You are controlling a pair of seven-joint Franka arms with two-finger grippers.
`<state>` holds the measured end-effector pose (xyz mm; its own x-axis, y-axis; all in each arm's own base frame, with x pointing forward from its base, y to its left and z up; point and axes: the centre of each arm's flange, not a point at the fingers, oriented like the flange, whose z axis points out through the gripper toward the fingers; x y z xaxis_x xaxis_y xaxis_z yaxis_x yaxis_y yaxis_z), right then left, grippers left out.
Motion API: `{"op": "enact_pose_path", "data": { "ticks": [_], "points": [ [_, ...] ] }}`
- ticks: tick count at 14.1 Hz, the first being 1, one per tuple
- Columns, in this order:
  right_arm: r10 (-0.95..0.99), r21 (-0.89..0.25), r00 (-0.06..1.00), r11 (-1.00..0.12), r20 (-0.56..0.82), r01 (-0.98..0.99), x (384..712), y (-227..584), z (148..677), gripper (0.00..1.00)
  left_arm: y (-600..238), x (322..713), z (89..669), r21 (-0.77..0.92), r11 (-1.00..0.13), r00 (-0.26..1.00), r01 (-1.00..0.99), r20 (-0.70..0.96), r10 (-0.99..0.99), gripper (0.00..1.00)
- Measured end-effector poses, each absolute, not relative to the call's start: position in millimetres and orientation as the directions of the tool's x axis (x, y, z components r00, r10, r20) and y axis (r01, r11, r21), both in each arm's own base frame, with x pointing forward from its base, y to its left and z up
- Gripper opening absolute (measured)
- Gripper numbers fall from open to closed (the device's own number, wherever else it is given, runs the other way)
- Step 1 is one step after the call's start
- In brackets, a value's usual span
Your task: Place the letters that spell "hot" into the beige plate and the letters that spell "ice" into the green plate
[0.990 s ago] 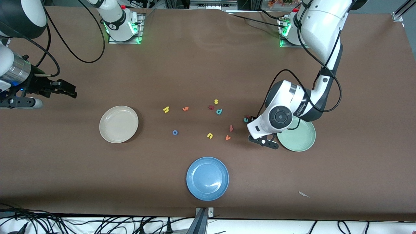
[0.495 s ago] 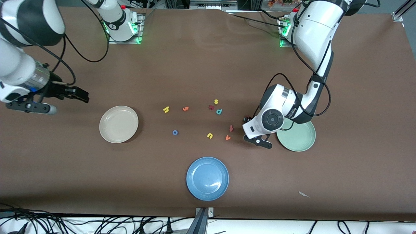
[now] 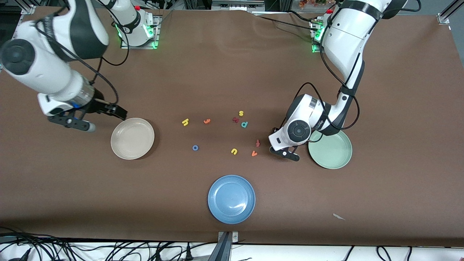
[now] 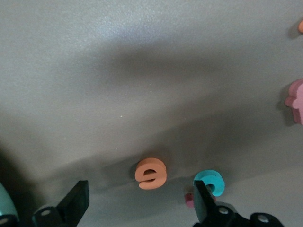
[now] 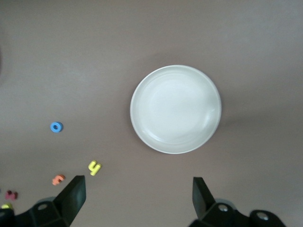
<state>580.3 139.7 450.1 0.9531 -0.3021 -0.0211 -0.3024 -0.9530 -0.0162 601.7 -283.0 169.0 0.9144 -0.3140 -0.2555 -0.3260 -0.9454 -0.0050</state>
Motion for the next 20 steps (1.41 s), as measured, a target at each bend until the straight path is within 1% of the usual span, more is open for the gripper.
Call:
{"op": "enact_pose_path", "data": {
  "ticks": [1,2,4,8,12,13,15,16,20],
  "points": [
    [-0.328,-0.025,0.945,-0.944,-0.013,-0.328,576,152,437,1.00,-279,603,169,-0.007,-0.947,0.917,-0.320,-0.255,-0.308,0.81],
    [-0.350,-0.034,0.937,-0.936,-0.004,-0.350,570,163,423,1.00,-277,605,169,-0.007,-0.948,0.918,-0.317,-0.255,-0.305,0.74],
    [-0.382,-0.051,0.924,-0.923,0.008,-0.381,558,180,394,1.00,-278,604,169,-0.005,-0.948,0.918,-0.318,-0.251,-0.307,0.71],
    [-0.471,-0.076,0.882,-0.880,0.007,-0.470,532,217,327,1.00,-280,604,169,-0.004,-0.947,0.918,-0.320,-0.247,-0.309,0.71],
    [-0.559,-0.054,0.828,-0.827,-0.042,-0.560,512,263,262,1.00,-282,604,170,-0.003,-0.946,0.919,-0.323,-0.240,-0.313,0.67],
    [-0.566,-0.042,0.823,-0.822,-0.054,-0.568,509,268,248,1.00,-286,603,170,-0.002,-0.944,0.918,-0.329,-0.237,-0.319,0.63],
    [-0.571,-0.024,0.818,-0.819,-0.071,-0.574,506,272,227,1.00,-296,598,170,-0.002,-0.939,0.913,-0.343,-0.235,-0.333,0.41],
    [-0.572,-0.019,0.817,-0.818,-0.076,-0.575,507,273,220,1.00,-298,597,171,-0.001,-0.938,0.912,-0.347,-0.233,-0.337,0.28],
    [-0.586,-0.007,0.805,-0.808,-0.092,-0.589,513,280,202,1.00,-298,597,171,-0.002,-0.938,0.912,-0.347,-0.233,-0.337,0.28]
  ]
}}
